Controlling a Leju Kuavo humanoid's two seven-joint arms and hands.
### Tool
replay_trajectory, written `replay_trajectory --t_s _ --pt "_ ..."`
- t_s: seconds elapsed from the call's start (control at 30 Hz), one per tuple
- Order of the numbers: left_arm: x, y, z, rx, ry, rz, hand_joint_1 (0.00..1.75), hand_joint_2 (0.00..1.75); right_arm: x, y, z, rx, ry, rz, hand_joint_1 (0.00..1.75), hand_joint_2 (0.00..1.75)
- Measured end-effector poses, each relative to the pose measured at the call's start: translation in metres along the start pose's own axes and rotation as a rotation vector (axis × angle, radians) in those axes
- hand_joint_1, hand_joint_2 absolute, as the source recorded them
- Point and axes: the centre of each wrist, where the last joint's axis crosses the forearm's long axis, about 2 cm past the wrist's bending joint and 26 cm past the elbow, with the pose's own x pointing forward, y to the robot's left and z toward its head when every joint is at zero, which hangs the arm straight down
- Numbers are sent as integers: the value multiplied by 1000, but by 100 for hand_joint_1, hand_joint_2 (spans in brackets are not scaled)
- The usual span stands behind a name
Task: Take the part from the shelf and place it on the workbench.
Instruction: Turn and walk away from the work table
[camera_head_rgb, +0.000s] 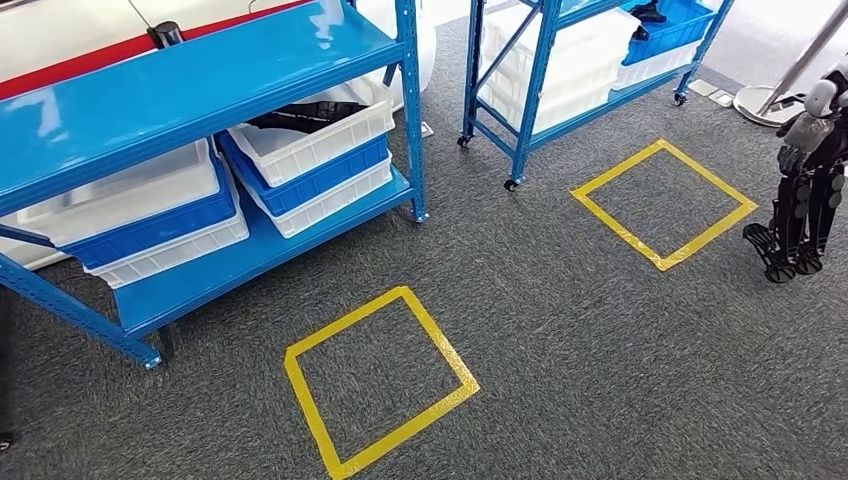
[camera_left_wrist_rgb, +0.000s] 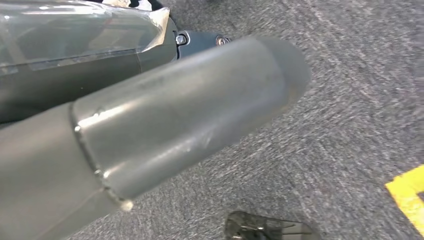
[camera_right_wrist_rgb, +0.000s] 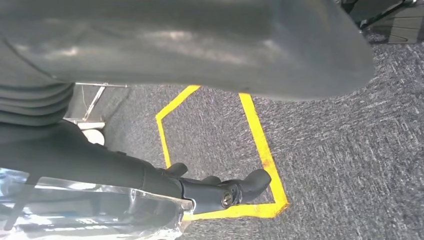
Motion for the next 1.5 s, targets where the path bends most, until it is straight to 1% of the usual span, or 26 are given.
replay_trajectory --t_s 0.27,0.5,0.97,1.27,1.5 --pt "1 1 -1 -2 -3 4 0 0 2 0 0 1 -1 -7 0 0" --pt "0 2 -1 0 5 19 0 0 -5 -4 -3 -3 12 -17 0 0" --pt "2 4 -3 -5 -7 14 0 0 -6 -5 -3 -2 27 -54 0 0" --pt "3 6 -4 9 -5 9 0 0 0 -4 -2 -2 7 -49 0 0" --pt "4 5 -4 8 2 8 0 0 -5 -5 -3 -4 21 -35 0 0"
